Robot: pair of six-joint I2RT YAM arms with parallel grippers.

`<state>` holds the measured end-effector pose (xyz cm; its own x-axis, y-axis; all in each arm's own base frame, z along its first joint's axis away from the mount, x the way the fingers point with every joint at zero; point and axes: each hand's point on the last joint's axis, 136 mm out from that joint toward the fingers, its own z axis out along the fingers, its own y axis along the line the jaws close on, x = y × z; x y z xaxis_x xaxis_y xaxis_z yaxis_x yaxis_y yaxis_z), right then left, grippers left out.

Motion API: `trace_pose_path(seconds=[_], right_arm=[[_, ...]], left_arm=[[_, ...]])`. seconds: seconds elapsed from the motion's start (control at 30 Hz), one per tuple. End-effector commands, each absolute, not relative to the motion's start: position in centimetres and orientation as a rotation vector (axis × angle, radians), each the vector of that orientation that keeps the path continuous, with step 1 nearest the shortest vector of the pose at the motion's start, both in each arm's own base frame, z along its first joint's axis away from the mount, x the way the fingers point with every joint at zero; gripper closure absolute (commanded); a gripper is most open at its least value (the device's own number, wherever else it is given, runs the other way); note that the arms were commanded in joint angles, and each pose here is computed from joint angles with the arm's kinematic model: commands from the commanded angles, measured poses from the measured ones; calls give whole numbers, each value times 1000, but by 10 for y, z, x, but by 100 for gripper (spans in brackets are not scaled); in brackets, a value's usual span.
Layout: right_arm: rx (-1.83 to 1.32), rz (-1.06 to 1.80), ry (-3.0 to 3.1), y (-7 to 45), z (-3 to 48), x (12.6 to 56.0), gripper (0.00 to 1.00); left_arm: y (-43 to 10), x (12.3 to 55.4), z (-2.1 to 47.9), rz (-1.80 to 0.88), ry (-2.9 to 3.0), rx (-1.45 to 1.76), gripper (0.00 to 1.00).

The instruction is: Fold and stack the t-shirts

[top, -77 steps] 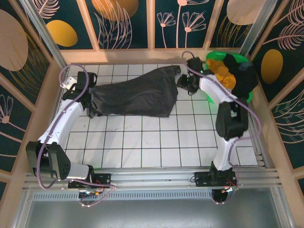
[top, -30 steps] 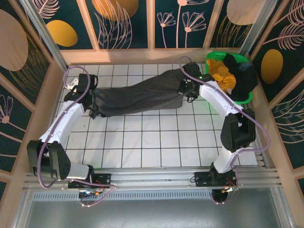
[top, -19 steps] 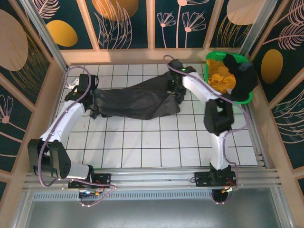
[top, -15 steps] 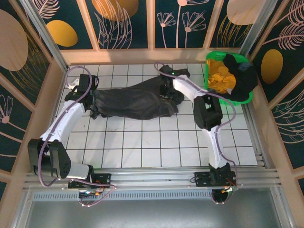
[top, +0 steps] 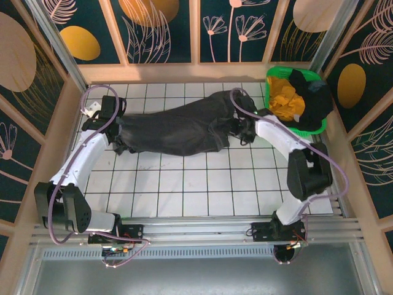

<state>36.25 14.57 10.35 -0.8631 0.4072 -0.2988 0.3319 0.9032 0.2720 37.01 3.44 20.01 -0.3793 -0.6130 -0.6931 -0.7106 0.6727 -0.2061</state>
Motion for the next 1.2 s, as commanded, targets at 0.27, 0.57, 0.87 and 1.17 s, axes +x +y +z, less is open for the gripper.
trace_pose_path(seconds=[0.27,0.57,0.87,1.17], right_arm=[[1031,744,2727,192,61,353,53],[1065,727,2781,200,42,366,54],[1128,613,2777,192,17,379,70],[1043,507,2715,181,31,402,100]], left_arm=[[35,378,214,115,2052,-1051,100],[33,380,213,92,2051,-1058,100],[32,382,210,83,2053,-1061,100],[32,381,210,80,2049,-1067,100]])
